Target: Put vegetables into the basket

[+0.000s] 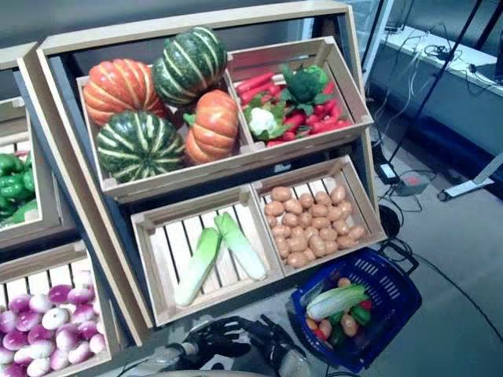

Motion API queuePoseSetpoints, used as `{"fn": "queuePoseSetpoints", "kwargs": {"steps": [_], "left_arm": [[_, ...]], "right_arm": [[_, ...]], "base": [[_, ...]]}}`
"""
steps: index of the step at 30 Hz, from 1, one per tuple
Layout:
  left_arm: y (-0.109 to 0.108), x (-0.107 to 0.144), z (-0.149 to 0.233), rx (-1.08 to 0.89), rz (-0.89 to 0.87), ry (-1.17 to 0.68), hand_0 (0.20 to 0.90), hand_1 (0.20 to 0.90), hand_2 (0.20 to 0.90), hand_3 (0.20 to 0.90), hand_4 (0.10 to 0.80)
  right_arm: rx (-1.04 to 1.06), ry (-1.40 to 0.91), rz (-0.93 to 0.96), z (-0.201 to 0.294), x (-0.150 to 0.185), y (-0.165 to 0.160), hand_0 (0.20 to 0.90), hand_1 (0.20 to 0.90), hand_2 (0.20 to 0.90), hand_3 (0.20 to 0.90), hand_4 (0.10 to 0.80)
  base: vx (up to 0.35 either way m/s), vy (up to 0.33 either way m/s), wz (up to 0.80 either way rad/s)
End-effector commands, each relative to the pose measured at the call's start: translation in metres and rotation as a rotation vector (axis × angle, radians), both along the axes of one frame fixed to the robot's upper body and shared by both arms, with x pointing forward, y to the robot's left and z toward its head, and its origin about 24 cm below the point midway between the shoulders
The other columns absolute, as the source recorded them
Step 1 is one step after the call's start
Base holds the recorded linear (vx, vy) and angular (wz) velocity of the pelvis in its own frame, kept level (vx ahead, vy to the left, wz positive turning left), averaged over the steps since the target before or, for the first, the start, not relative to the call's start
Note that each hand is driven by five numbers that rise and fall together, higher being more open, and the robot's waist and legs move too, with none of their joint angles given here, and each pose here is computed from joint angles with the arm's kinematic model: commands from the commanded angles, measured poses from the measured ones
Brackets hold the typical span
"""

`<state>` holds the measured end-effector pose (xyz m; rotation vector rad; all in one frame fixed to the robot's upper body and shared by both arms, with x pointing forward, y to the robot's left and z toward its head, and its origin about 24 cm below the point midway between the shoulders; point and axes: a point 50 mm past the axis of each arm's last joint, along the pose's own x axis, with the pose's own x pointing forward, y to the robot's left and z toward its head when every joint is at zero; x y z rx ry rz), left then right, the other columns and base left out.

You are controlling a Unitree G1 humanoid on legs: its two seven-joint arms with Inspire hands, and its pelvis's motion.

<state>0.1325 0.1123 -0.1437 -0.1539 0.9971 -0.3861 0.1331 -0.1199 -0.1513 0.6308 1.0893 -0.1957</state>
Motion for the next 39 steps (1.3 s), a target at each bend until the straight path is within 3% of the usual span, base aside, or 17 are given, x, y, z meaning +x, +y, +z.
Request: {"fn": "queuePoseSetpoints", "kwargs": {"steps": [1, 9, 22, 26, 35, 39], "left_arm": [[-0.022, 0.044, 0.022, -0.07, -0.071, -0.182, 0.9, 0.9, 0.9, 0.9, 0.8], [-0.027, 0.05, 0.031, -0.118, -0.101, -0.263, 0.9, 0.9, 0.9, 0.9, 0.8], [-0.028, 0.079, 0.084, -0.144, -0.185, -0.717, 0.9, 0.9, 0.9, 0.9, 0.8], [-0.018, 0.089, 0.109, -0.13, -0.141, -0.876, 0.9, 0.9, 0.9, 0.9, 0.8], [0.0, 0.097, 0.134, -0.138, -0.018, -1.017, 0.9, 0.9, 0.9, 0.9, 0.8], [0.009, 0.1, 0.143, -0.04, 0.074, -1.097, 0.9, 0.9, 0.9, 0.9, 0.8]], "right_arm": [[0.115, -0.126, -0.013, 0.018, 0.037, 0.019, 0.9, 0.9, 0.9, 0.9, 0.8], [0.116, -0.121, -0.022, 0.018, 0.036, 0.02, 0.9, 0.9, 0.9, 0.9, 0.8], [0.111, -0.119, -0.047, 0.02, 0.036, 0.014, 0.9, 0.9, 0.9, 0.9, 0.8], [0.106, -0.116, -0.054, 0.02, 0.035, 0.01, 0.9, 0.9, 0.9, 0.9, 0.8], [0.107, -0.102, -0.083, 0.019, 0.031, 0.006, 0.9, 0.9, 0.9, 0.9, 0.8], [0.108, -0.099, -0.096, 0.018, 0.028, 0.006, 0.9, 0.9, 0.9, 0.9, 0.8]], "base": [[0.0, 0.0, 0.0], [0.0, 0.0, 0.0], [0.0, 0.0, 0.0], [0.0, 0.0, 0.0], [0.0, 0.0, 0.0], [0.0, 0.0, 0.0]]}}
